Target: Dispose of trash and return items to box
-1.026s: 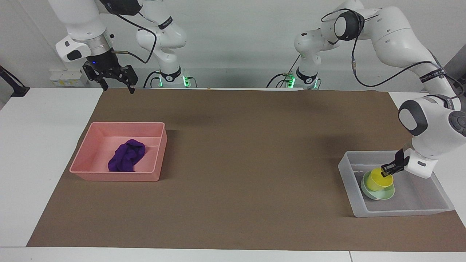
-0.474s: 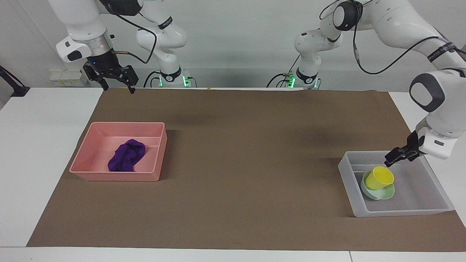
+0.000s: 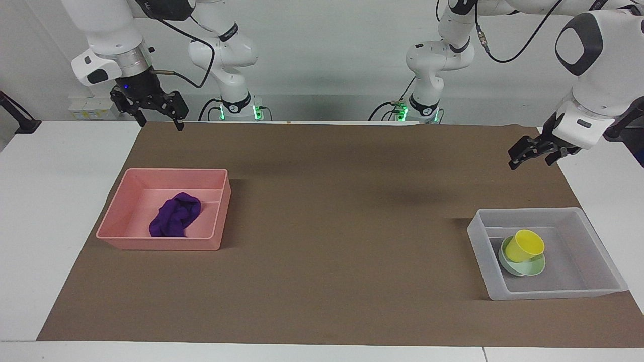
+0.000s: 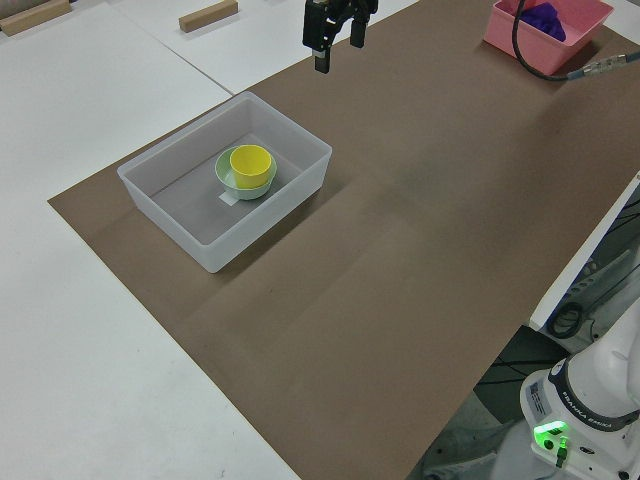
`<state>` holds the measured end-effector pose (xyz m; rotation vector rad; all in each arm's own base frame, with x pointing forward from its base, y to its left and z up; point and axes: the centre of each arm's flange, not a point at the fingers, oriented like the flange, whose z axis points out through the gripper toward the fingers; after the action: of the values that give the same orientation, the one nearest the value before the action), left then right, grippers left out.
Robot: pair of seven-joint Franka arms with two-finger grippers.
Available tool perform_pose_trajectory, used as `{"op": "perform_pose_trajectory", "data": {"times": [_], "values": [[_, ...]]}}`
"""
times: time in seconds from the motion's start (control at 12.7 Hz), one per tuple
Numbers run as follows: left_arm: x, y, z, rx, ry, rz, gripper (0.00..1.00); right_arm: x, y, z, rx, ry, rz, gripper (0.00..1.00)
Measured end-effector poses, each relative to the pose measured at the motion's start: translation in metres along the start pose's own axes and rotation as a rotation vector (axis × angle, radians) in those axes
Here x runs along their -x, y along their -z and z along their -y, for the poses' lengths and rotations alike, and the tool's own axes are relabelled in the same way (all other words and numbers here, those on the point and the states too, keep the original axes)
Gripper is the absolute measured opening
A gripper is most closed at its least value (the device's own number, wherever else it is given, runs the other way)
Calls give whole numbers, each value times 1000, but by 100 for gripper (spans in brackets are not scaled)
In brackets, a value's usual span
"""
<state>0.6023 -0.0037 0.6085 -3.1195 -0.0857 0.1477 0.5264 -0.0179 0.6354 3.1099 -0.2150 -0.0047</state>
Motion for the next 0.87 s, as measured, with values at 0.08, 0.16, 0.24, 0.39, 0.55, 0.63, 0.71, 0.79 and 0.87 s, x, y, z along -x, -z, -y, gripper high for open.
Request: {"op": "perform_pose_trajectory", "data": {"times": [0.08, 0.16, 0.24, 0.39, 0.55, 0.63, 0.71, 0.79, 0.87], "values": [[6, 11, -3, 0, -6, -23, 100, 0, 0, 0, 0, 0, 0, 100], [18, 25, -8, -1, -14, -58, 100, 0, 0, 0, 0, 0, 0, 100], [34, 34, -15, -4, -26, -80, 100, 0, 0, 0, 0, 0, 0, 100], [71, 32, -32, -17, -55, -83, 100, 0, 0, 0, 0, 0, 0, 100], [88, 31, -27, -18, -47, -88, 100, 0, 0, 0, 0, 0, 0, 100], [89, 32, -21, -16, -38, -90, 100, 0, 0, 0, 0, 0, 0, 100], [88, 31, -17, -15, -30, -89, 100, 0, 0, 0, 0, 0, 0, 100], [87, 30, -15, -14, -26, -87, 100, 0, 0, 0, 0, 0, 0, 100], [86, 29, -15, -15, -25, -84, 100, 0, 0, 0, 0, 0, 0, 100]]}}
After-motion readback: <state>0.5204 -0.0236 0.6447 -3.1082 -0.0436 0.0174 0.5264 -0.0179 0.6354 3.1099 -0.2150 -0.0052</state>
